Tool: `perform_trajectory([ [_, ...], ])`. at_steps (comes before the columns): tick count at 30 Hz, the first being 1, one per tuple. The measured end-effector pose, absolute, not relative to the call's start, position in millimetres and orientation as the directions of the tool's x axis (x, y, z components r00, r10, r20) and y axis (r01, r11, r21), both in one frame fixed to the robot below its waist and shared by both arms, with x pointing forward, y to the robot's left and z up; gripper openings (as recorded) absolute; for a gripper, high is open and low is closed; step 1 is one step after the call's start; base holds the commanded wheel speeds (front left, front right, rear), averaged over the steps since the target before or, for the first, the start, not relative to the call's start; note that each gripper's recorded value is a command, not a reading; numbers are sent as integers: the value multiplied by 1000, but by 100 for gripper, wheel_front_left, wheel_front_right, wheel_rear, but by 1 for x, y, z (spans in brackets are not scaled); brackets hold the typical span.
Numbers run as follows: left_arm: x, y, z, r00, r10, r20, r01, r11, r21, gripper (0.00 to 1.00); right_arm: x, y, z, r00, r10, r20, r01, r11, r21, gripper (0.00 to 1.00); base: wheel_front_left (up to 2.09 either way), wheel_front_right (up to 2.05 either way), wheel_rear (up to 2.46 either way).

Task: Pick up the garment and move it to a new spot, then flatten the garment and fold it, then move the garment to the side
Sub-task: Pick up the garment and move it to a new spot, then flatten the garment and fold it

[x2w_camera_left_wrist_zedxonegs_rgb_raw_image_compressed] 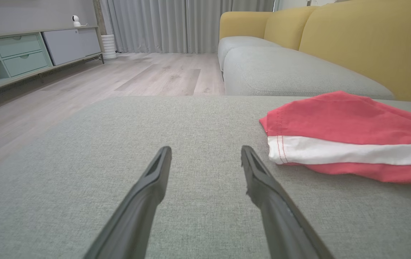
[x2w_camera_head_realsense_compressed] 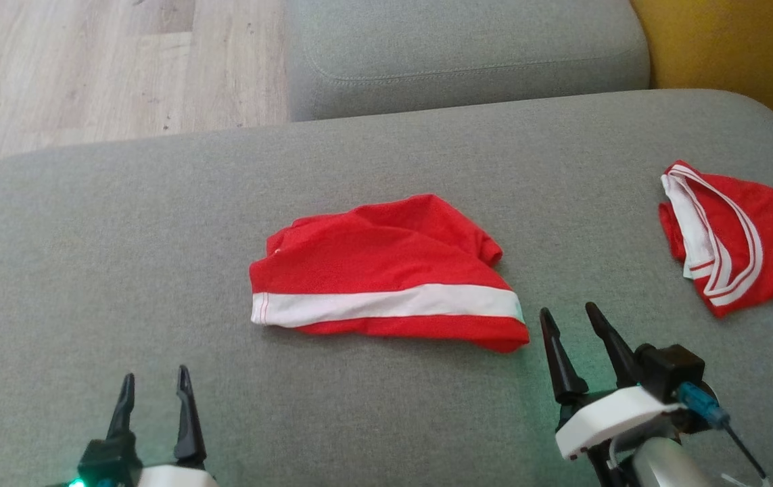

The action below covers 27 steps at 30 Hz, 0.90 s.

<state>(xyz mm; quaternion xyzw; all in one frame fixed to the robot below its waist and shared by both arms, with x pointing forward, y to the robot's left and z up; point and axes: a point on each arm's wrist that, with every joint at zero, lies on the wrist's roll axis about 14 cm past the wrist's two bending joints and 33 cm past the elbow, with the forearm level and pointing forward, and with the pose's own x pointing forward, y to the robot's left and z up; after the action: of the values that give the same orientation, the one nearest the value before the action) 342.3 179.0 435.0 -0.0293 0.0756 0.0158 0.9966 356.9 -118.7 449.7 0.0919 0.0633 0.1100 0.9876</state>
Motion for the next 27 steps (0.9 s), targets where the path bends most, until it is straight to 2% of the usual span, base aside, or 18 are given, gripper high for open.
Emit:
perform_trajectory([
  [7,343,179,431,986,22,-164,-32,998,-61,100,357,-119,445,967,227,-119,-201,959,198,100,0,0,0],
  [12,348,162,426,982,-44,-181,23,993,-115,100,359,-120,443,966,225,-125,-198,960,198,100,0,0,0],
  [21,400,116,432,966,-203,-160,153,948,-279,100,361,-128,429,965,201,-170,-165,965,204,100,0,0,0],
  [27,420,99,418,946,-248,-206,182,938,-295,100,372,-137,429,969,180,-171,-147,971,189,100,0,0,0],
])
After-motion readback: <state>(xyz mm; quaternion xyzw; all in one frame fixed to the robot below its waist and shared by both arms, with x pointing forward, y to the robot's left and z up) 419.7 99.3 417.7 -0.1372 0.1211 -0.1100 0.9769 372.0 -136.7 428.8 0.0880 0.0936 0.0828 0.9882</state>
